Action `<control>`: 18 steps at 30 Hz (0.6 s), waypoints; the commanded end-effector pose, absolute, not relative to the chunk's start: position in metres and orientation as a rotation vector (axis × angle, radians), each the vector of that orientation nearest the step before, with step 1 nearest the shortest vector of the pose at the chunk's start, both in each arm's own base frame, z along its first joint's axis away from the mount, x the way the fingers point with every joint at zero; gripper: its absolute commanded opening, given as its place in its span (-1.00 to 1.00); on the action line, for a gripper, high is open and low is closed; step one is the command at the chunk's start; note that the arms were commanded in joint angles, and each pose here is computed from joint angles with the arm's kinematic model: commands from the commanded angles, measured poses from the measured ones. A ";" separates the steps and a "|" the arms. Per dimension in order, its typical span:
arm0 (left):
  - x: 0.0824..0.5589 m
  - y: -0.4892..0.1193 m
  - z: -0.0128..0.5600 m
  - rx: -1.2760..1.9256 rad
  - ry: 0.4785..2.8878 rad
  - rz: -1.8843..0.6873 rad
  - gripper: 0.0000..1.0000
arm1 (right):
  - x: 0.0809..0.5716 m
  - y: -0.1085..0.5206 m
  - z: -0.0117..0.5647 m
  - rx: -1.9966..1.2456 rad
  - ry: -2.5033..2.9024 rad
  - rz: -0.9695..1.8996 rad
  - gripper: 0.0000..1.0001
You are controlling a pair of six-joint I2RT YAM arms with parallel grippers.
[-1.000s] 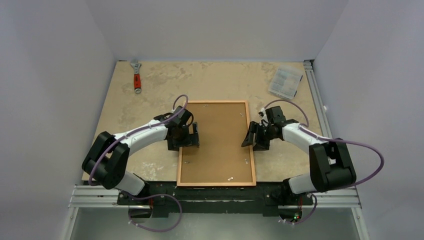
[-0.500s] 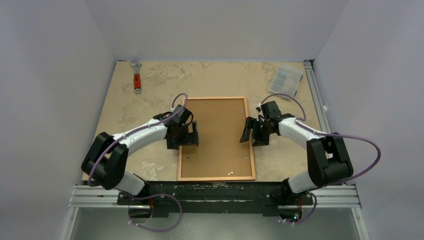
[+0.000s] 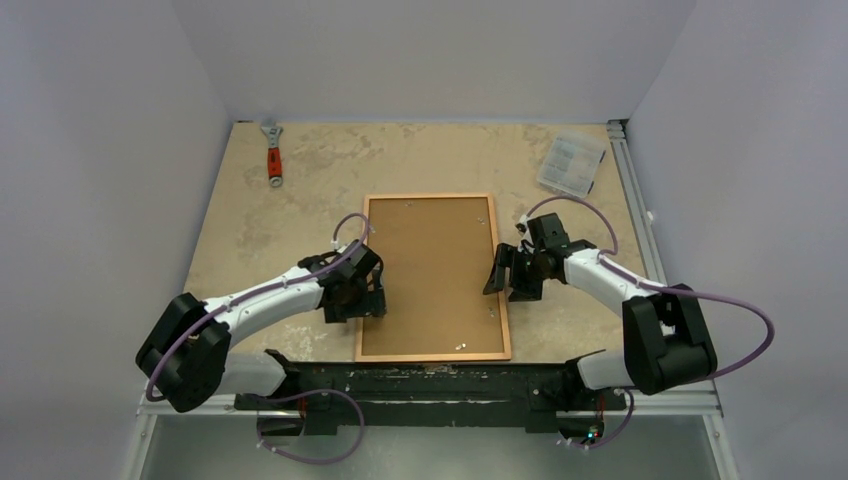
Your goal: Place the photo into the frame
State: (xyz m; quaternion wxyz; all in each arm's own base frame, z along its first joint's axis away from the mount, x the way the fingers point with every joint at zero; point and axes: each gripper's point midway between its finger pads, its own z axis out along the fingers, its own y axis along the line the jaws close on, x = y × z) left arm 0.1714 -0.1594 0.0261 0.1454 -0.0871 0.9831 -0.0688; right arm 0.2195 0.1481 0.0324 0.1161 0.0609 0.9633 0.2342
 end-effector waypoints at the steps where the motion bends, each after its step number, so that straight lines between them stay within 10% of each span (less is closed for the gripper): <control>1: 0.176 -0.156 0.029 -0.266 2.797 -0.172 0.63 | 0.203 0.140 0.015 0.176 2.893 0.634 0.38; 6: 0.177 -0.157 0.024 -0.245 2.812 -0.139 0.53 | 0.204 0.140 0.013 0.174 2.891 0.628 0.38; 13: 0.172 -0.156 0.023 -0.204 2.829 -0.117 -0.47 | 0.203 0.140 0.010 0.174 2.897 0.627 0.37; 18: 0.168 -0.154 0.022 -0.211 2.829 -0.120 -0.82 | 0.203 0.140 0.009 0.174 2.902 0.629 0.36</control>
